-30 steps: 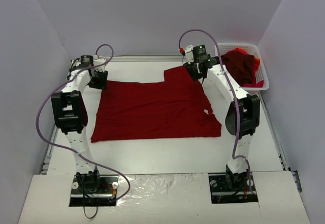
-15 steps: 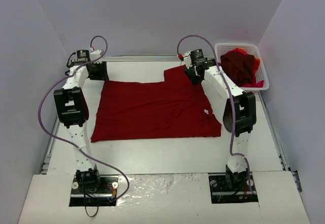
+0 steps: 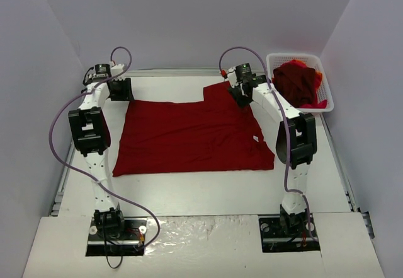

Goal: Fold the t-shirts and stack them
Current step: Fold the flattened tshirt in 1/3 of the way, then grap the side of the flattened tshirt furthest away from the robot with both arms

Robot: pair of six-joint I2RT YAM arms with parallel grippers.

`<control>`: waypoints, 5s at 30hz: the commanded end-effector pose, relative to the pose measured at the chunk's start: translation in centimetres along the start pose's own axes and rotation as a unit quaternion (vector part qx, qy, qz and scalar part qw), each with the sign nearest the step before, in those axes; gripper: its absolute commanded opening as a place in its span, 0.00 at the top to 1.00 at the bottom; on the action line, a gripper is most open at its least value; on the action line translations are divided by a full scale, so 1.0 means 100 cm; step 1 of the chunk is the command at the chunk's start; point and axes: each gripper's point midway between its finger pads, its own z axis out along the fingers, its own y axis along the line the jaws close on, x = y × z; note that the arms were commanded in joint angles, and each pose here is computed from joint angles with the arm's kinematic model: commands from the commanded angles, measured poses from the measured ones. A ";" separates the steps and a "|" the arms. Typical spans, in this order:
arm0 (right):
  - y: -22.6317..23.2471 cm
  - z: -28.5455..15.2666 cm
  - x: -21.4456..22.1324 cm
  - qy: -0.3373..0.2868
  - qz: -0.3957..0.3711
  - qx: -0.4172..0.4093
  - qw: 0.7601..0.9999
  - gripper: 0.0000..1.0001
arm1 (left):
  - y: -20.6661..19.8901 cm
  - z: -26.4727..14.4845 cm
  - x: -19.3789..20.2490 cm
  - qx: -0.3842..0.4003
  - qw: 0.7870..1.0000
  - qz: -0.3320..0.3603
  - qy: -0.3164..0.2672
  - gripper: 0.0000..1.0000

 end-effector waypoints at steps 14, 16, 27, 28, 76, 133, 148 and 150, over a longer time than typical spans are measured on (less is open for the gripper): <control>-0.005 0.010 0.018 0.035 -0.011 0.017 0.999 0.65 | 0.009 0.009 -0.008 0.001 1.000 0.000 -0.005 0.52; -0.005 0.012 0.019 0.039 -0.011 0.017 0.999 0.65 | 0.007 0.012 -0.004 0.004 1.000 0.001 0.000 0.52; -0.008 0.014 0.021 0.044 -0.016 0.026 0.999 0.66 | -0.001 0.022 0.011 0.004 0.999 0.019 0.026 0.56; -0.009 0.014 0.020 0.044 -0.016 0.027 0.999 0.67 | 0.002 0.022 0.013 -0.010 0.999 0.021 0.033 0.58; -0.038 0.058 -0.080 -0.100 0.062 -0.038 0.992 0.49 | -0.010 0.004 0.043 -0.135 0.984 0.084 0.085 0.98; -0.043 0.157 -0.145 -0.280 0.155 -0.113 0.941 0.33 | -0.008 0.008 0.059 -0.152 0.979 0.086 0.108 0.98; -0.036 0.179 -0.133 -0.273 0.167 -0.133 0.938 0.39 | -0.025 0.013 0.060 -0.149 0.976 0.110 0.114 0.98; -0.037 0.181 -0.131 -0.272 0.170 -0.132 0.938 0.39 | -0.026 0.014 0.061 -0.149 0.976 0.111 0.115 0.98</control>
